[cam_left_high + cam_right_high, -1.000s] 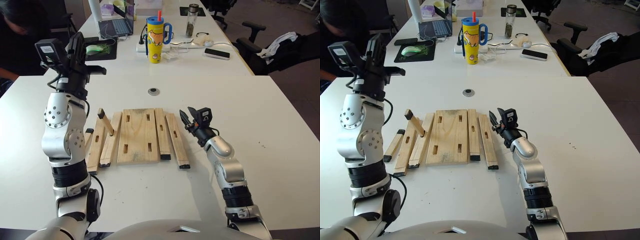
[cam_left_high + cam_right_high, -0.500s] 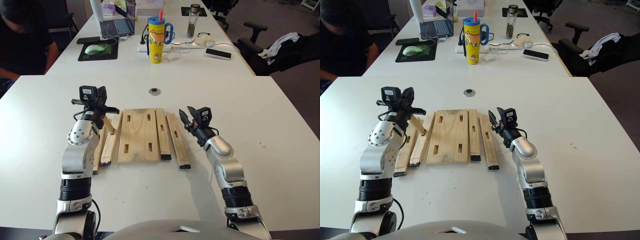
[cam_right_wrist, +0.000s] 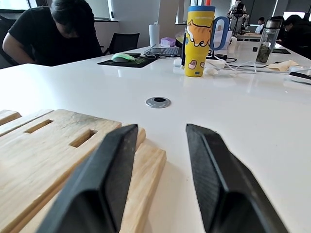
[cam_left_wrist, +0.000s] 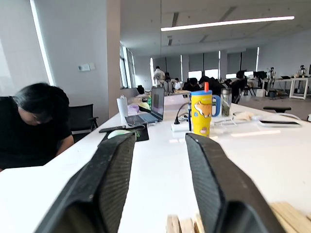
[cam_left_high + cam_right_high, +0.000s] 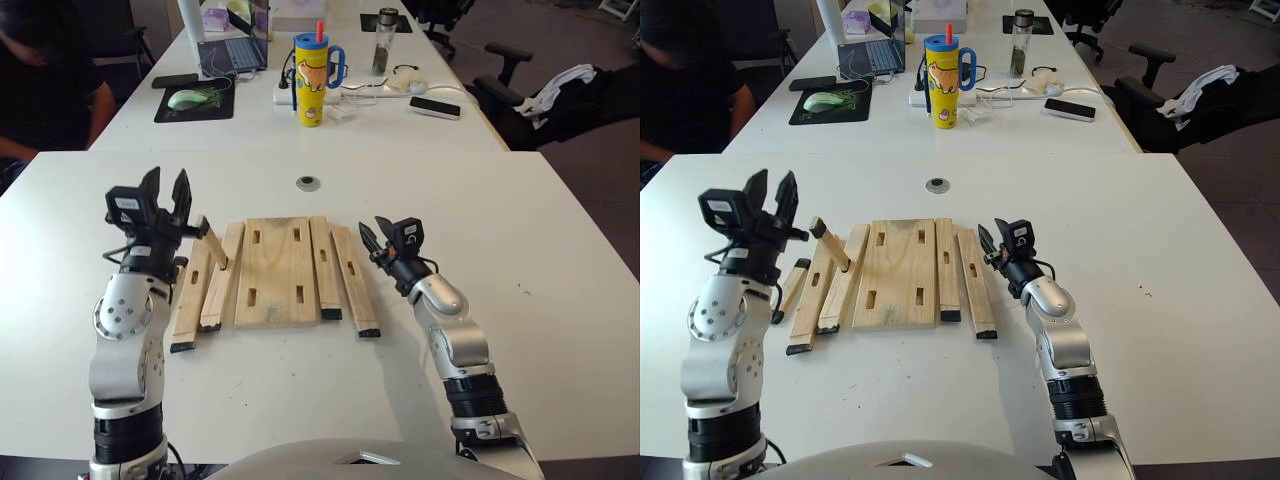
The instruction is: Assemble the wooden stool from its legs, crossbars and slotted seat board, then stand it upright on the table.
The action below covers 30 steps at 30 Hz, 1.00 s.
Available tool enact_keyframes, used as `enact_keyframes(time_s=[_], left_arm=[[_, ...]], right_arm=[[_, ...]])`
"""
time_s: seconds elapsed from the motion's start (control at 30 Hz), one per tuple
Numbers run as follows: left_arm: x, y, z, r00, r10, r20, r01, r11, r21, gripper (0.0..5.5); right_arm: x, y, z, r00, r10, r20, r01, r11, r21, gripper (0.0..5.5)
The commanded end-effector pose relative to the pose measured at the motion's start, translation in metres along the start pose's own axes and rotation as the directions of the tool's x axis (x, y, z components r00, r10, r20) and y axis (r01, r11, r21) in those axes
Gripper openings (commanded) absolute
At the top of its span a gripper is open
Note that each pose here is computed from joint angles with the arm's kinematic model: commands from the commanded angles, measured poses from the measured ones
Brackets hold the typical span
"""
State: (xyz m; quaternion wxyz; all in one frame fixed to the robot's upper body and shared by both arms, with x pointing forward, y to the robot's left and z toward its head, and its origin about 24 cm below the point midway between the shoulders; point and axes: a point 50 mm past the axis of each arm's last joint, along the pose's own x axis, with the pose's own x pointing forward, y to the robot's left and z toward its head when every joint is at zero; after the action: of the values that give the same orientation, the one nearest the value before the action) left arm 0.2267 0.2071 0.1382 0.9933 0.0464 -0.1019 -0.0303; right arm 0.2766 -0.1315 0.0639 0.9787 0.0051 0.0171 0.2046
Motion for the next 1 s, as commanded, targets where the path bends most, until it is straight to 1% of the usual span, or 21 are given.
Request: enact_keyframes(time_s=[0.03, 0.07, 0.3, 0.43, 0.67, 0.83, 1.0], left_arm=[[-0.007, -0.008, -0.013, 0.993, -0.079, -0.091, 0.077, 0.997, -0.025, 2.59], [-0.006, -0.007, -0.018, 0.991, -0.067, -0.115, 0.063, 0.997, -0.032, 2.76], [-0.004, -0.013, -0.046, 0.964, -0.034, -0.264, 0.024, 0.999, -0.042, 2.76], [0.0, -0.013, -0.05, 0.961, -0.013, -0.275, 0.004, 0.999, -0.032, 2.76], [0.001, -0.015, -0.048, 0.961, -0.002, -0.275, -0.012, 0.999, -0.049, 1.92], [0.004, -0.018, -0.044, 0.963, -0.008, -0.268, -0.008, 0.998, -0.059, 1.11], [0.011, -0.016, -0.035, 0.972, -0.001, -0.233, -0.014, 0.998, -0.064, 0.46]], right_arm=[[-0.001, 0.002, 0.001, 1.0, 0.01, -0.001, -0.01, 1.0, -0.011, 1.84], [-0.001, 0.002, 0.002, 1.0, 0.011, -0.001, -0.011, 1.0, -0.012, 1.84], [0.004, 0.006, 0.002, 0.999, 0.053, -0.012, -0.053, 0.998, -0.016, 1.84], [0.006, 0.004, 0.004, 0.998, 0.064, -0.012, -0.064, 0.998, -0.025, 1.84], [0.008, 0.005, 0.004, 0.997, 0.075, -0.014, -0.075, 0.997, -0.026, 1.84], [0.008, 0.004, 0.004, 0.997, 0.07, -0.015, -0.071, 0.997, -0.023, 1.84], [0.008, 0.001, 0.005, 0.999, 0.047, -0.017, -0.047, 0.999, -0.02, 1.84]])
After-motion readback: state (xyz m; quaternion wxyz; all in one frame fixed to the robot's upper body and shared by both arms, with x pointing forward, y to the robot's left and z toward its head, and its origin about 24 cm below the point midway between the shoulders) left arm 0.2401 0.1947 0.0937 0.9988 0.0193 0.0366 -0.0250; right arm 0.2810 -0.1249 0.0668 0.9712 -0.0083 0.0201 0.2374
